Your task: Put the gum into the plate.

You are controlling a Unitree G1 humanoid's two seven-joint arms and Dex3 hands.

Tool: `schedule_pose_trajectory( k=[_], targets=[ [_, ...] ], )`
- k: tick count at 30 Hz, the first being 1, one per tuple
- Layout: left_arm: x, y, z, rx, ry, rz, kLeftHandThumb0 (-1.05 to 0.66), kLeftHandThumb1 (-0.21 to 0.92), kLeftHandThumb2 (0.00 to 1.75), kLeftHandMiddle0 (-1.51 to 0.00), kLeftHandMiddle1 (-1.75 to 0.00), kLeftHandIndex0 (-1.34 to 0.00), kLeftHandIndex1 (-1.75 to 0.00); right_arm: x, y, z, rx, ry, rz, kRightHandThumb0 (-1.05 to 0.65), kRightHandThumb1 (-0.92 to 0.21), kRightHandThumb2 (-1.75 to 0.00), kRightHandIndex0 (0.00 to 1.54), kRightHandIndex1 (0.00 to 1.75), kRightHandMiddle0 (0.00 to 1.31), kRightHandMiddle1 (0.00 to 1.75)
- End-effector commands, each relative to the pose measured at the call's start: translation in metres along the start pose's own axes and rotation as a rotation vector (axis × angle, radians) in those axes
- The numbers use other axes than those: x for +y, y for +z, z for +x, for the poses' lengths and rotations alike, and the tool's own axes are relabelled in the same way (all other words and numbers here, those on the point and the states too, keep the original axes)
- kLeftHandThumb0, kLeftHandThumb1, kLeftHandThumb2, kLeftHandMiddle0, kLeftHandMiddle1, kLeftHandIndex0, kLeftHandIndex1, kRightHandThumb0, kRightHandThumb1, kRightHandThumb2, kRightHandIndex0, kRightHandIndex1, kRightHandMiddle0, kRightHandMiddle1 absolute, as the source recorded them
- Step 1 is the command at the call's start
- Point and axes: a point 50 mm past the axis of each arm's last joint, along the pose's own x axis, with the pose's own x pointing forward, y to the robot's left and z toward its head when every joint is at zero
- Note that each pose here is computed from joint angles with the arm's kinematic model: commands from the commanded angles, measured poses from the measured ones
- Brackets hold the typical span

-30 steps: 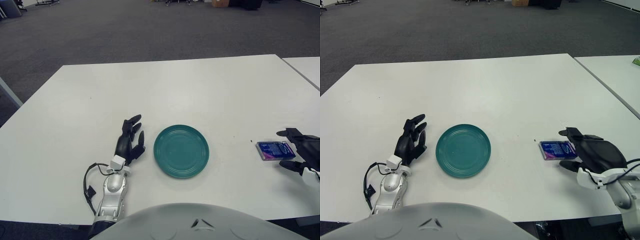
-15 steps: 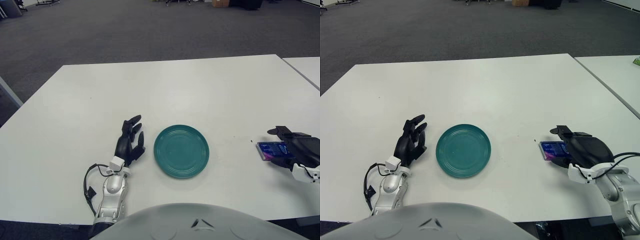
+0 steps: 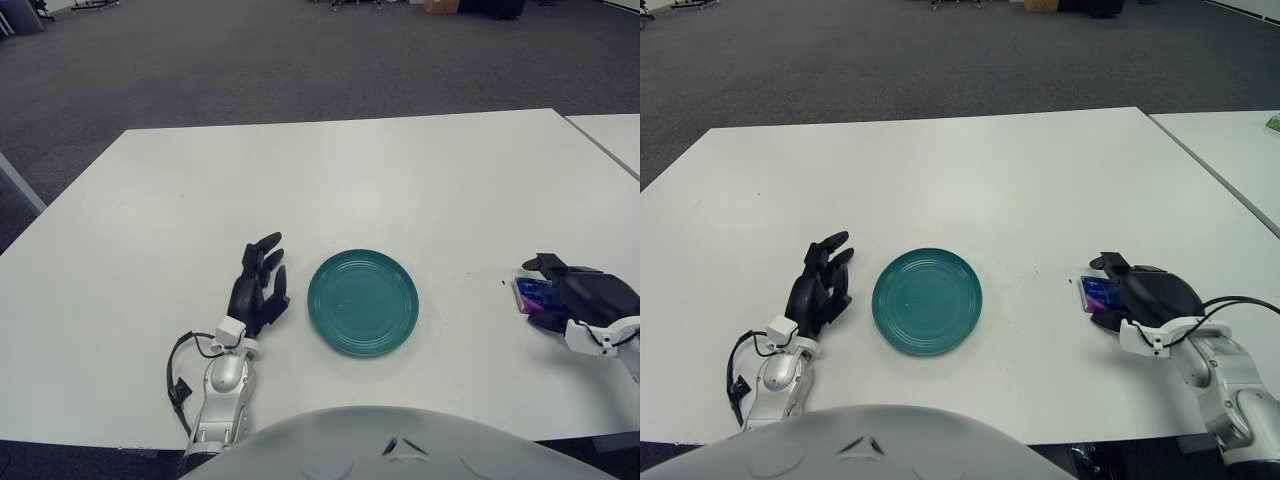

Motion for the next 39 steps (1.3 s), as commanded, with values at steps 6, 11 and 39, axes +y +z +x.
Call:
schedule_pose_trajectory(
  k=[6,11,39],
  targets=[
    [0.004,-0.001,-0.003,0.005,-0.014,0.025,-0.87,0.92,0.77,-0.15,-0.71,0.0,-0.87,0.012,0.002,0.0,-0.006,0.054,-0.001,-0.8,-0.92,-0.41,0.42,0.07,0.0,0.79],
    [0.005,0.001,-0.002,-0.004,-0.028,0.035,-0.88,0.92,0.78,-0.15,-0.79,0.0,-0.89,0.023,0.001,-0.007,-0.006,0.09,0.005,-0.79,-0.92,-0.41,0.42,0.07,0.0,0.77],
    [0.012,0.001,0.001,0.034,-0.067,-0.024,-0.88,0.92,0.81,-0.14,-0.83,0.0,-1.07,0.034,0.005,-0.012,0.03,0.051,0.12,-0.4,-0.63,-0.8,0.44,0.68,0.47,1.61]
  ],
)
